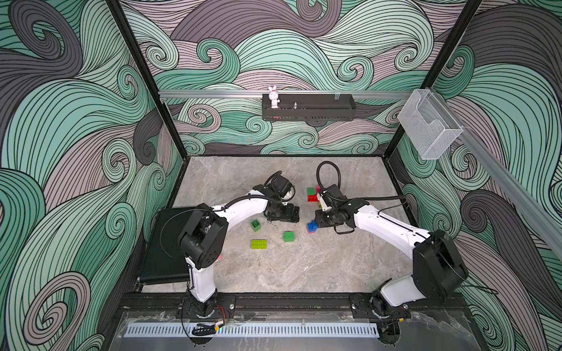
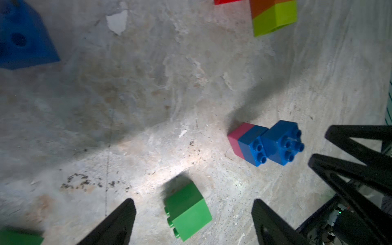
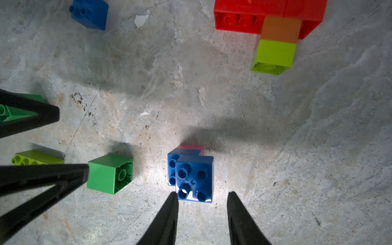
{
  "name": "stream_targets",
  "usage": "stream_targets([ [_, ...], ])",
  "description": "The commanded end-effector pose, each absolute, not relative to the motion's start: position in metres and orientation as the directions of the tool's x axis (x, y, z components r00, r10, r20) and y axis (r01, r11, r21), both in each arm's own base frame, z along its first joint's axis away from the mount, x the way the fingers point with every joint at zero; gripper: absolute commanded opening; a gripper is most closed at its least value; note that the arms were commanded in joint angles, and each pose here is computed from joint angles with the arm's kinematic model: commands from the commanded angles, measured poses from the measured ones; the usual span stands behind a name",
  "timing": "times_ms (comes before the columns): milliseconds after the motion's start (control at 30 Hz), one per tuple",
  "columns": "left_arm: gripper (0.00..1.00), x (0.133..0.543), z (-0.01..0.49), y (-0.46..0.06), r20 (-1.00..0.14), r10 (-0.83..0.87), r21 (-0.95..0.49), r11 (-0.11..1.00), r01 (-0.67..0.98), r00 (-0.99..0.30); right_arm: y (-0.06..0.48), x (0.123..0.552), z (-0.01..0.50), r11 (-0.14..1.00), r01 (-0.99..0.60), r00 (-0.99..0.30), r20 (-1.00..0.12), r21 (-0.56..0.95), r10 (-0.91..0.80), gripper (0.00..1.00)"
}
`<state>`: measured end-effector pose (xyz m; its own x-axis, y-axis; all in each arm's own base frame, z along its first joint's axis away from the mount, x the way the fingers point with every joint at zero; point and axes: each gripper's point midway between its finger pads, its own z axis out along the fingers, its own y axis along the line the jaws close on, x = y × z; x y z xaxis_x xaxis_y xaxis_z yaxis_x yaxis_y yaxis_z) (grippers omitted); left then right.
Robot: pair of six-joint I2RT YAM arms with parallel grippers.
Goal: Assemble the number 4 with lego
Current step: Assemble the lego brick with the lego brick.
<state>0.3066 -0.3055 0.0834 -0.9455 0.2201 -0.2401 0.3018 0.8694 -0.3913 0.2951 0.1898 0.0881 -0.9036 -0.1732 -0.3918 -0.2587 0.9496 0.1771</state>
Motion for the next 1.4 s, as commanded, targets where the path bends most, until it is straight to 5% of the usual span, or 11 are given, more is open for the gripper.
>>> stream_targets([
  [0,0.75,0.302,0.083,-0.335,-0.228,0.266,-0.453,0.823,0.343,-0.937,0.196,0.287,0.087,0.919,-0.327,-0.899,-0.371,0.22,-0.231,0.32],
  [267,0.55,0.298,0.072,-0.367,-0.165,0.29,-0.542,0.772,0.332,-0.943,0.203,0.28,0.087,0.889,-0.388,-0.887,-0.361,0.244,-0.288,0.08],
  [467,0.54,0.301,0.061,-0.366,-0.14,0.269,-0.527,0.794,0.302,-0.953,0.203,0.283,0.085,0.891,-0.389,-0.885,-0.362,0.234,-0.292,0.0],
  [1367,0.55,0.302,0.033,-0.36,-0.097,0.273,-0.476,0.832,0.285,-0.957,0.192,0.277,0.048,0.92,-0.345,-0.92,-0.261,0.187,-0.292,0.0],
])
